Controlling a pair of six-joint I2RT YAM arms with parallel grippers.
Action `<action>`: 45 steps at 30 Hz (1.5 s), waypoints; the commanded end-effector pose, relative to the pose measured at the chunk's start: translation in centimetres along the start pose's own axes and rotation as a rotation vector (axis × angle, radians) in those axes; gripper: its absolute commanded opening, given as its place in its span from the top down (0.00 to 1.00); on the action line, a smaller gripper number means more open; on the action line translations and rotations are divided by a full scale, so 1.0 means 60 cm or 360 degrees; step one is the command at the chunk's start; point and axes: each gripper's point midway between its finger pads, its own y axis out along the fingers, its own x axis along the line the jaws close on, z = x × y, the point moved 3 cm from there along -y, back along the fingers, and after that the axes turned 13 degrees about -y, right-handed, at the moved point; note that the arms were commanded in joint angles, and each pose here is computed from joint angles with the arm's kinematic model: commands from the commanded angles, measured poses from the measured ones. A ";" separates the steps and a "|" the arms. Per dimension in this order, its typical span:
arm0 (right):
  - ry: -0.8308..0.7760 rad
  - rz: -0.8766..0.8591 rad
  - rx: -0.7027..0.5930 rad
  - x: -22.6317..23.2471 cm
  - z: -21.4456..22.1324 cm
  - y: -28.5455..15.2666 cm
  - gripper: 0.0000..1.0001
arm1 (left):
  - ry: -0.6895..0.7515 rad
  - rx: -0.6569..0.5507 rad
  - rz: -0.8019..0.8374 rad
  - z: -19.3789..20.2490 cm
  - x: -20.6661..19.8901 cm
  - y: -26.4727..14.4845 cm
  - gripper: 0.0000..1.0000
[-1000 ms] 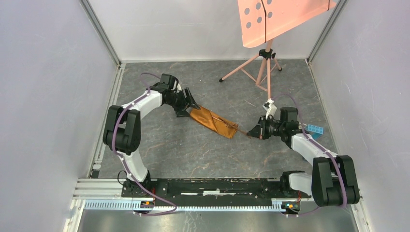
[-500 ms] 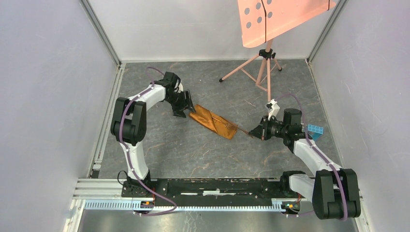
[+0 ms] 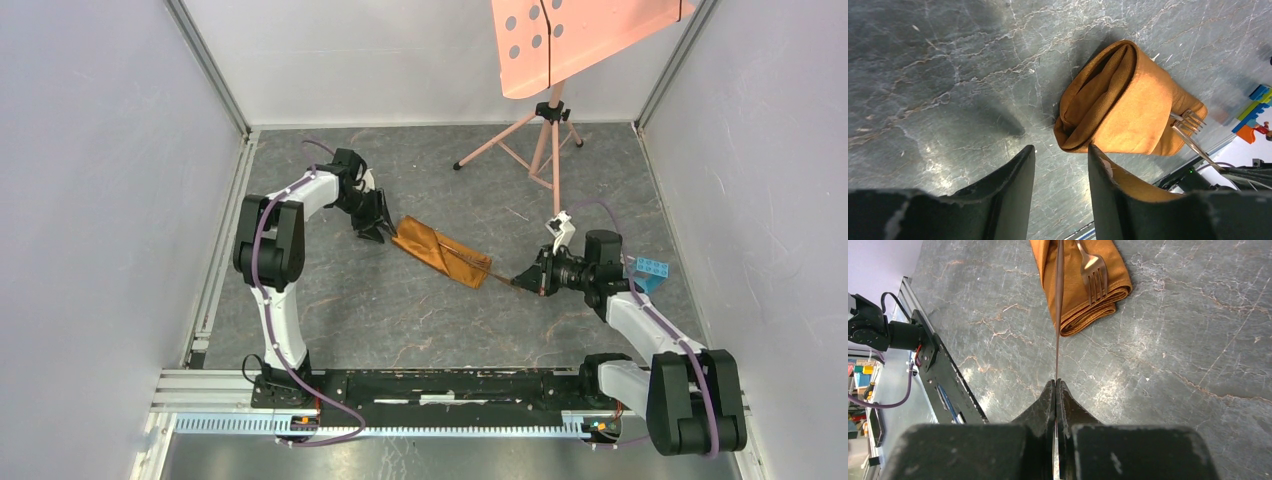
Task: Fold the napkin into a case and place the utensils inside
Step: Insert the fork at the center of the board.
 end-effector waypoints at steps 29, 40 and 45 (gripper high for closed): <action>-0.0098 -0.0333 -0.0083 0.026 -0.046 0.132 1.00 | 0.0024 0.0087 0.0077 0.016 0.010 0.031 0.66; -0.0003 -0.0275 -0.0183 0.027 -0.051 0.169 1.00 | 0.0015 0.0094 0.0110 0.027 0.005 0.031 0.69; 0.0009 -0.0265 -0.0205 0.024 -0.046 0.183 1.00 | 0.0011 0.0100 0.0116 0.032 0.005 0.032 0.71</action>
